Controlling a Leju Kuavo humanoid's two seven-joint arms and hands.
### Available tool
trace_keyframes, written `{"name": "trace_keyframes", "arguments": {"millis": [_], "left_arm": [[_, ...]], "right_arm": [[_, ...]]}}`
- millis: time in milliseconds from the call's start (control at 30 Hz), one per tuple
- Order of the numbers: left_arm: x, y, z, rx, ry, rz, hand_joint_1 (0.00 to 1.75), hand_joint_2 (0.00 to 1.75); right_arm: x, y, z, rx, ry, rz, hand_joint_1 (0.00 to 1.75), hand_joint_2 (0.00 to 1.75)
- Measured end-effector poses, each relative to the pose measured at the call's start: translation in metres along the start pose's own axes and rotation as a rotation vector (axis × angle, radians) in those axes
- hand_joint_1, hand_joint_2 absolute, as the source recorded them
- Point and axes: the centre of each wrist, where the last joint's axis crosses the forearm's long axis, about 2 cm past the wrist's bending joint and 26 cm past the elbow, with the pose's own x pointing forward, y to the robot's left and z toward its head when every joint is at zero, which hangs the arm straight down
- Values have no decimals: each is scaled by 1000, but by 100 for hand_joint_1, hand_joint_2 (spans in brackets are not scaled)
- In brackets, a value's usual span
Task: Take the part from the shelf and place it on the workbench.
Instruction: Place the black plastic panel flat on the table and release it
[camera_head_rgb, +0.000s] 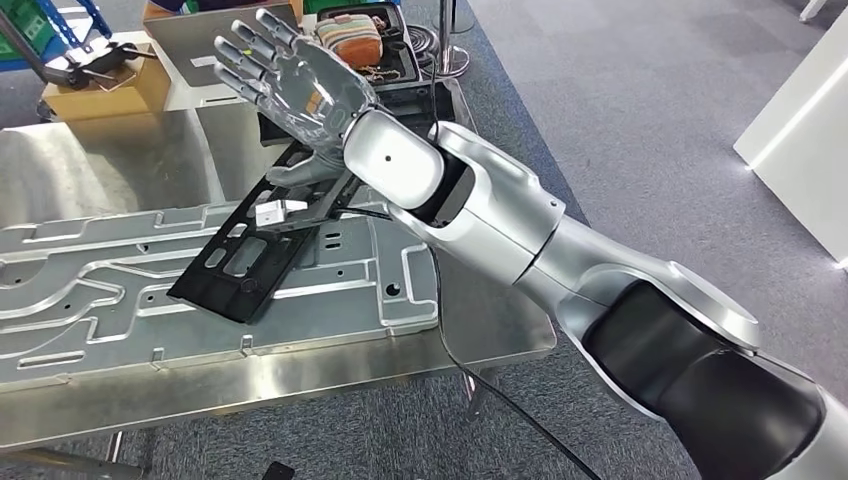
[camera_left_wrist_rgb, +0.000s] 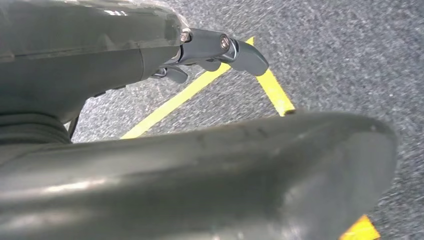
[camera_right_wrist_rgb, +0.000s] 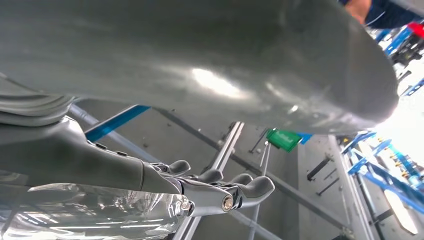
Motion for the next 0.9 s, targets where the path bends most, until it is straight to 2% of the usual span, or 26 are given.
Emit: {"name": "trace_keyframes", "arguments": {"millis": [333, 667, 900], "left_arm": [[2, 1, -1, -1, -4, 0, 0, 0], [6, 0, -1, -13, -10, 2, 0, 0], [13, -2, -2, -18, -16, 6, 0, 0]], "right_arm": [[5, 7, 5, 12, -2, -19, 0, 0], [13, 27, 19, 38, -1, -42, 0, 0], [16, 33, 17, 19, 8, -47, 0, 0]]}}
